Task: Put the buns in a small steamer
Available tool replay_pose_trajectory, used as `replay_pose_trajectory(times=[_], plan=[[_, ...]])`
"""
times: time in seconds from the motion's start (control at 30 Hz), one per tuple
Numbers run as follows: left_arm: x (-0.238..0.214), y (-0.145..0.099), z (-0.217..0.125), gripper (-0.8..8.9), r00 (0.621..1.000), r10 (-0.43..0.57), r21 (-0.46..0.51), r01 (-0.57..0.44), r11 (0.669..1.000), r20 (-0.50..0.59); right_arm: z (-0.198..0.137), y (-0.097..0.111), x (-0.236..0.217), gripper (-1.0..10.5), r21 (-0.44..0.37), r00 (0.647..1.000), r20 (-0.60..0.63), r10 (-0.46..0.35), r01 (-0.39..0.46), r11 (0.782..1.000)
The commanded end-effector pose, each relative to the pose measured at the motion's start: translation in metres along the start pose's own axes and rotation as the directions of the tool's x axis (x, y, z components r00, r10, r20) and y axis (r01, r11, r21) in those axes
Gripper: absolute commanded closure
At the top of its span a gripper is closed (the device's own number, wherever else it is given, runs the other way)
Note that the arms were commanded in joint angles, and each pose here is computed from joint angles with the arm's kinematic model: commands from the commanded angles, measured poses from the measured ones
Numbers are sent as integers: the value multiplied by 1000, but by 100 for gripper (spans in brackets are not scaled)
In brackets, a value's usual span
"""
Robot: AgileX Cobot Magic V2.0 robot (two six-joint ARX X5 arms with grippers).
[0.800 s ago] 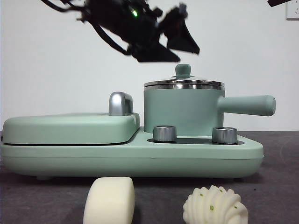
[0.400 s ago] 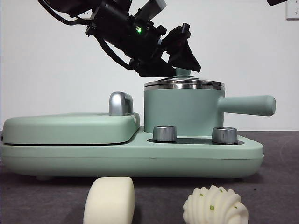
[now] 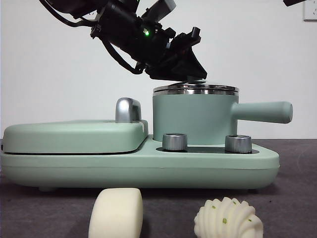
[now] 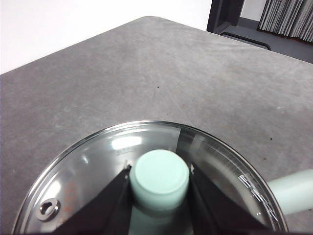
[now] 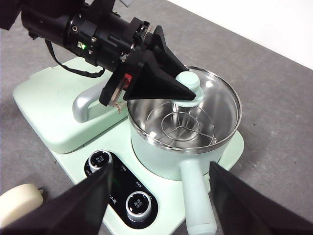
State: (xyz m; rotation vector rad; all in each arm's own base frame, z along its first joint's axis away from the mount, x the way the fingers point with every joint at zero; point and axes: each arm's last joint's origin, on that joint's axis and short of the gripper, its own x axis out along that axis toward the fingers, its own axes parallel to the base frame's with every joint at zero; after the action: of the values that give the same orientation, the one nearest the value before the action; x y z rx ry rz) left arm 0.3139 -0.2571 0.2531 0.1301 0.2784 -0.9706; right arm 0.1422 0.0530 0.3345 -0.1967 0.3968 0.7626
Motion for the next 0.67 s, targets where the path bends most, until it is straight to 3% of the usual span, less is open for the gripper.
replay_pose_trajectory(times=[0.03,0.47,0.67], plan=[[7,-3,4,798,1000,-19,52,18,998,15,6,0,-2,631,0,1000,19,0,0,1000],[-27,-4,50,798,991,1,77,-12,997,135,6,0,-2,631,0,1000,19,0,0,1000],[-66,-4,68,798,995,27,17,-29,999,92,5,0,-2,631,1,1000,18,1,-1,1000]])
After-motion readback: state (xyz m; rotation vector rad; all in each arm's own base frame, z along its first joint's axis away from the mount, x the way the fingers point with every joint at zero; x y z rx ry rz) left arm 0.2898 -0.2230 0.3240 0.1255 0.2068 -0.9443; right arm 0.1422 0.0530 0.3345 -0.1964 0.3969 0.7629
